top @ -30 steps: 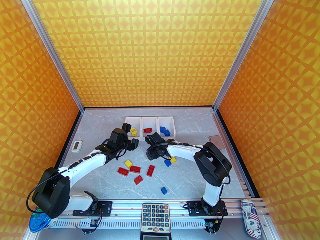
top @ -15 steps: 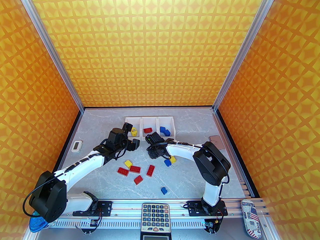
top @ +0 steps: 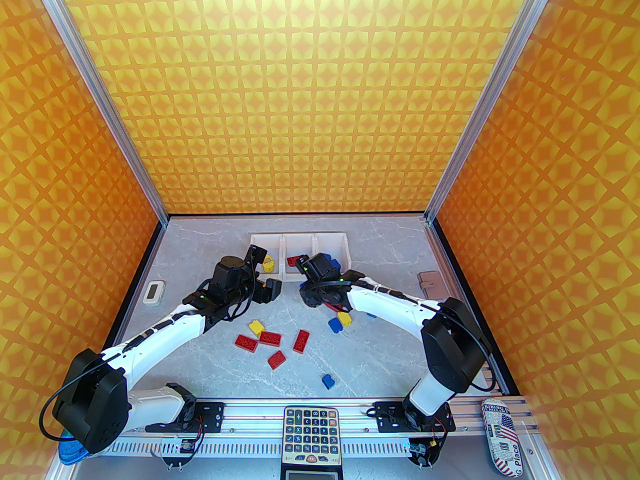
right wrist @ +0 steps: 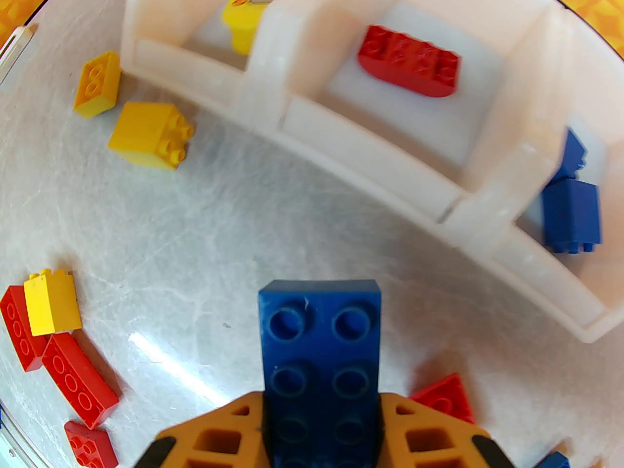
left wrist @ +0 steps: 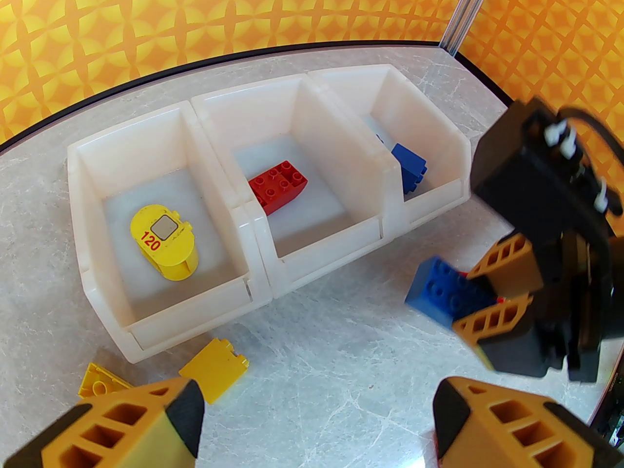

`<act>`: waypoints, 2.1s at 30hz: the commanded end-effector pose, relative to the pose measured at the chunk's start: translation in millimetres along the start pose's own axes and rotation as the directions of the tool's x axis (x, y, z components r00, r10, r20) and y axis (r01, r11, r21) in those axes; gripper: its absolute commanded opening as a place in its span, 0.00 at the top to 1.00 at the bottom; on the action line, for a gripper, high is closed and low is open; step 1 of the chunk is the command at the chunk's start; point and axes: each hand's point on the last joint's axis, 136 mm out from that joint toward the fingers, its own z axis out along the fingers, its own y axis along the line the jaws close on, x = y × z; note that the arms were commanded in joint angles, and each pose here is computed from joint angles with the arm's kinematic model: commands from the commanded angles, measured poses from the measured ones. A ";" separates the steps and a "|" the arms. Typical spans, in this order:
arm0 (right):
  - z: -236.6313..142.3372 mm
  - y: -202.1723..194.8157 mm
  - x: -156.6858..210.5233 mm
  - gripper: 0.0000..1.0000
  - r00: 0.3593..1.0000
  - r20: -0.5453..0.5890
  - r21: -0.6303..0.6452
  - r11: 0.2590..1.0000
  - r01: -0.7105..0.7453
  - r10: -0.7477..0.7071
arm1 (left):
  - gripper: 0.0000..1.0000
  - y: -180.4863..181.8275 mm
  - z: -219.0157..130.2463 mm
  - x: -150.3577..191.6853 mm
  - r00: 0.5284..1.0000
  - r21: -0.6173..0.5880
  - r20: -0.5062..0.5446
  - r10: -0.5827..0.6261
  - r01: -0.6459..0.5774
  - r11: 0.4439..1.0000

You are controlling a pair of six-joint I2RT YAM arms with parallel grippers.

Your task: Sort the legos into containers by color

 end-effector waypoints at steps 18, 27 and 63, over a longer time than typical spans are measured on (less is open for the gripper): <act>3.0 -134.4 -77.3 0.68 0.970 0.105 0.171 0.957 -0.233 0.218 | 0.18 -8.3 5.1 7.1 1.000 0.048 -0.020 0.006 -0.005 0.999; 35.0 -158.2 -86.2 0.53 0.961 0.069 0.197 0.940 -0.277 0.269 | 0.18 -11.6 2.4 6.7 1.000 0.055 -0.017 0.009 -0.008 0.998; -70.1 -52.3 6.8 0.41 0.952 0.167 -0.062 0.967 -0.248 0.255 | 0.20 24.0 -37.3 74.6 0.915 -0.242 -0.258 -0.308 0.248 0.938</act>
